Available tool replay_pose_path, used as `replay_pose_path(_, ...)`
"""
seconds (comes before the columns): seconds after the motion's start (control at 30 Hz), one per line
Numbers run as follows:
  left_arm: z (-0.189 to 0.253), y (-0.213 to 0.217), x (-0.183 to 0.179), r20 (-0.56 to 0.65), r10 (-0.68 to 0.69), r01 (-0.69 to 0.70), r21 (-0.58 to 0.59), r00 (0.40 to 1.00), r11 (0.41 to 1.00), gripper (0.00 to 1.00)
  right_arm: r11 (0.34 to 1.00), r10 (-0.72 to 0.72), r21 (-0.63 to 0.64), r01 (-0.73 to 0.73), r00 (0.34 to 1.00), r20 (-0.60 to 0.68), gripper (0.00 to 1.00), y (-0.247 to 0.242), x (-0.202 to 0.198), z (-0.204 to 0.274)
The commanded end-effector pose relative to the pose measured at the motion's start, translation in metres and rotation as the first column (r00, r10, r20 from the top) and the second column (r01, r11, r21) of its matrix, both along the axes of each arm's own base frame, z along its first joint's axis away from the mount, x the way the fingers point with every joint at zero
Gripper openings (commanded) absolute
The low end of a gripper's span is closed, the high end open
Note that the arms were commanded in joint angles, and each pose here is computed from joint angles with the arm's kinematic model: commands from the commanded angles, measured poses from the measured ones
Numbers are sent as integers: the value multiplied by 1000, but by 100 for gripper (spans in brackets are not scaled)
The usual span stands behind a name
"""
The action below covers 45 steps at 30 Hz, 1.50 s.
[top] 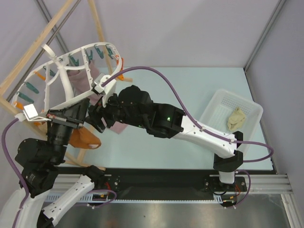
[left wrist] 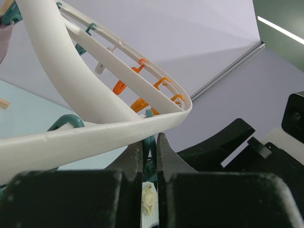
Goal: Clip the socks to the hanger
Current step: Open the clamp at the hanger, then pick up the sock from the bin.
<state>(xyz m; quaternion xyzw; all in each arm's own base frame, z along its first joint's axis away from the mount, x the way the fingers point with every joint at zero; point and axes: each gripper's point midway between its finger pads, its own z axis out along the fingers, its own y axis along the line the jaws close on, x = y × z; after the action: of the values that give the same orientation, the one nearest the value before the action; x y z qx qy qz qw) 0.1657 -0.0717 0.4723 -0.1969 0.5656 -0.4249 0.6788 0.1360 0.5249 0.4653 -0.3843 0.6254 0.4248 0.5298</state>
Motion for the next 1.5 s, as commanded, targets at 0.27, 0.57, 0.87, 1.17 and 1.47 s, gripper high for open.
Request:
replay_pose_path(0.27, -9, 0, 6, -32, 20, -19, 33, 999, 999, 0, 984, -170, 44, 171, 985, -32, 85, -86, 7, 26)
replay_pose_path(0.57, -12, 4, 4, -45, 28, -27, 21, 999, 999, 0, 830, -541, 57, 555, 825, -162, 82, -230, 78, -22)
replay_pose_path(0.87, -13, 4, 1, -45, 23, -22, 13, 999, 1000, 0, 84, -938, -118, 989, 38, -346, 75, -489, 175, -145)
replay_pose_path(1.17, -14, -2, 0, -33, -12, 12, 6, 999, 1000, 0, -164, -800, -261, 951, -283, -529, 61, -617, 192, -269)
replay_pose_path(1.47, -8, -5, -6, -1, -42, 42, -3, 999, 999, 0, -211, -783, -366, 906, -381, -492, 59, -649, 220, -333)
